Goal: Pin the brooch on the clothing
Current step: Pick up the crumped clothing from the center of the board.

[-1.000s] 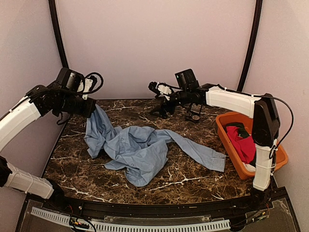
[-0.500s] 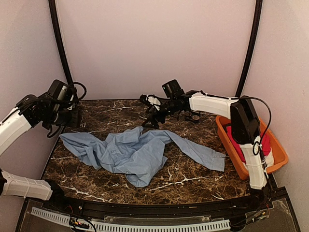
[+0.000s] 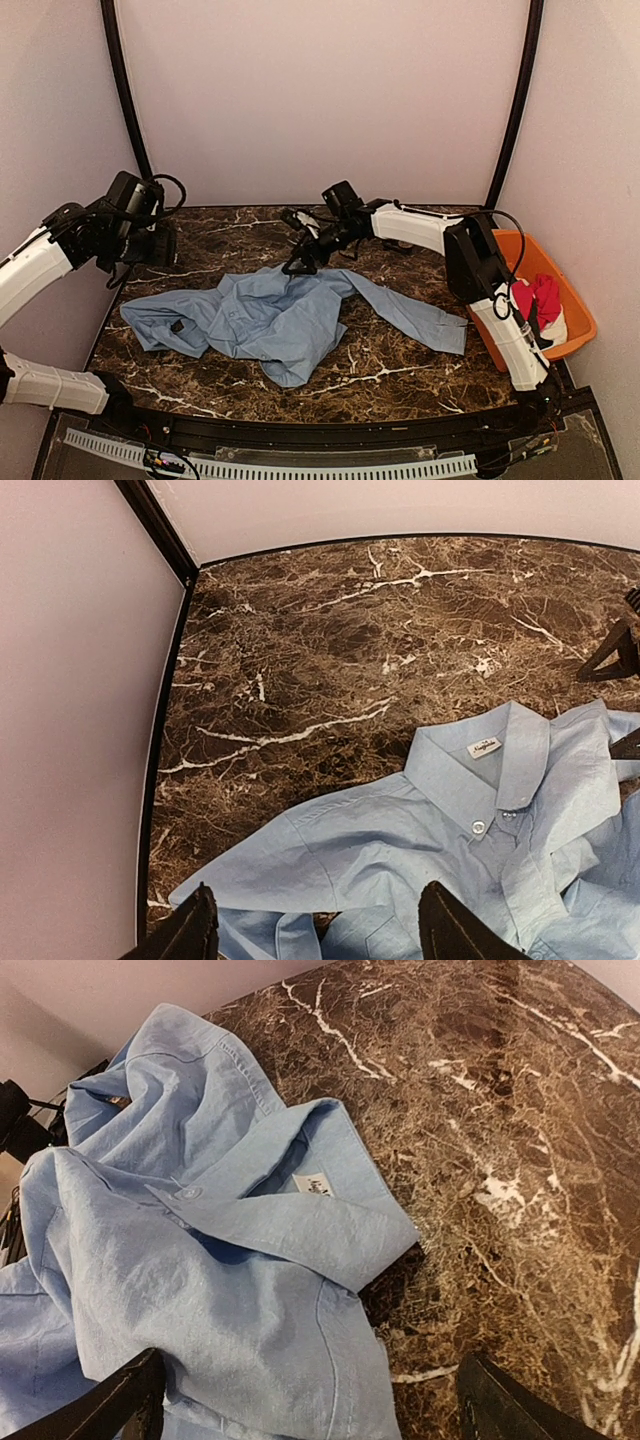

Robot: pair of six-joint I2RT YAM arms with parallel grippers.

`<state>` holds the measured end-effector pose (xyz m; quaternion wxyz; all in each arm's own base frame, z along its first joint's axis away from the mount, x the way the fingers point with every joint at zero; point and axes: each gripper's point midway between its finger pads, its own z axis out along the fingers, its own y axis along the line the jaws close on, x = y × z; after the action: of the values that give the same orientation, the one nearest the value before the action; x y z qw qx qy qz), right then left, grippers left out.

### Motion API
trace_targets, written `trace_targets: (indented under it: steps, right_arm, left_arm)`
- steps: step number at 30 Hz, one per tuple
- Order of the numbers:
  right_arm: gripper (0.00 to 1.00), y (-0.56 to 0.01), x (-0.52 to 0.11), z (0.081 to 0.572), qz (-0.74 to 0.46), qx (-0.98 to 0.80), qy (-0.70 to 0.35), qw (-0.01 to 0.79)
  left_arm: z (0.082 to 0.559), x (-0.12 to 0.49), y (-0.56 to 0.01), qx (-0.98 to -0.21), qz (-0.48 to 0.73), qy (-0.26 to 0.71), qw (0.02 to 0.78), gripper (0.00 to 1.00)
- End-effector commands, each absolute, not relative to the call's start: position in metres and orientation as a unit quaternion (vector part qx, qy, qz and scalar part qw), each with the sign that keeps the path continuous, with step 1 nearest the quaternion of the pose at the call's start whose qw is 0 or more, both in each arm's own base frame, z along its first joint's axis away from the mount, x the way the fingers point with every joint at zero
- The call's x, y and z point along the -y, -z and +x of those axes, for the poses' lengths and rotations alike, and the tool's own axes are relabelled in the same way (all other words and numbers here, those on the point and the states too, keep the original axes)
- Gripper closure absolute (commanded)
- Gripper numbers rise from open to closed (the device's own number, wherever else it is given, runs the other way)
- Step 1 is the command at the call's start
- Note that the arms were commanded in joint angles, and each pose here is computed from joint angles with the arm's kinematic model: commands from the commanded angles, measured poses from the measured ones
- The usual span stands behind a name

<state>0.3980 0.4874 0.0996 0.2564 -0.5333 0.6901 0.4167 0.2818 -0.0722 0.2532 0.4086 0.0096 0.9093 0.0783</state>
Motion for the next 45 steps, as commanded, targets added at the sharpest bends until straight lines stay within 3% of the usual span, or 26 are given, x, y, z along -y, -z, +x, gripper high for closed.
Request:
trace_targets:
  steps: [1,6,7,9,11,16,21,25,29,36,45]
  right_arm:
    - [0.03,-0.094,-0.497,0.385,-0.521,-0.69,-0.449,0.225]
    - [0.15,-0.086,-0.501,0.373,-0.519,-0.683,-0.476,0.196]
    - [0.25,-0.087,-0.502,0.369,-0.52,-0.678,-0.483,0.191]
    - [0.56,-0.093,-0.503,0.364,-0.52,-0.669,-0.499,0.184]
    - [1.0,-0.103,-0.503,0.36,-0.521,-0.663,-0.505,0.183]
    - [1.0,-0.156,-0.493,0.336,-0.579,-0.625,-0.465,0.239]
    - [1.0,-0.205,-0.458,0.29,-0.669,-0.539,-0.329,0.392]
    - [1.0,-0.209,-0.414,0.245,-0.705,-0.462,-0.251,0.476]
    - [1.0,-0.171,-0.395,0.199,-0.761,-0.406,-0.19,0.47]
    - [1.0,-0.102,-0.378,0.163,-0.816,-0.421,-0.127,0.377]
    - [1.0,-0.079,-0.346,0.124,-0.845,-0.425,-0.077,0.315]
  left_arm:
    - [0.285,0.077,-0.25,-0.909,0.016,-0.071,0.411,0.31]
    - [0.287,0.078,-0.249,-0.907,0.018,-0.072,0.415,0.31]
    - [0.287,0.078,-0.248,-0.907,0.019,-0.073,0.414,0.31]
    - [0.286,0.077,-0.247,-0.907,0.02,-0.076,0.414,0.31]
    - [0.286,0.076,-0.245,-0.906,0.023,-0.079,0.415,0.31]
    - [0.294,0.082,-0.242,-0.905,0.028,-0.076,0.417,0.25]
    - [0.304,0.12,-0.257,-0.889,0.051,0.029,0.455,0.07]
    - [0.305,0.143,-0.261,-0.878,0.091,0.085,0.462,0.01]
    - [0.308,0.172,-0.241,-0.888,0.14,0.123,0.421,0.01]
    - [0.32,0.229,-0.207,-0.893,0.226,0.193,0.339,0.01]
    - [0.36,0.274,-0.145,-0.903,0.309,0.189,0.231,0.01]
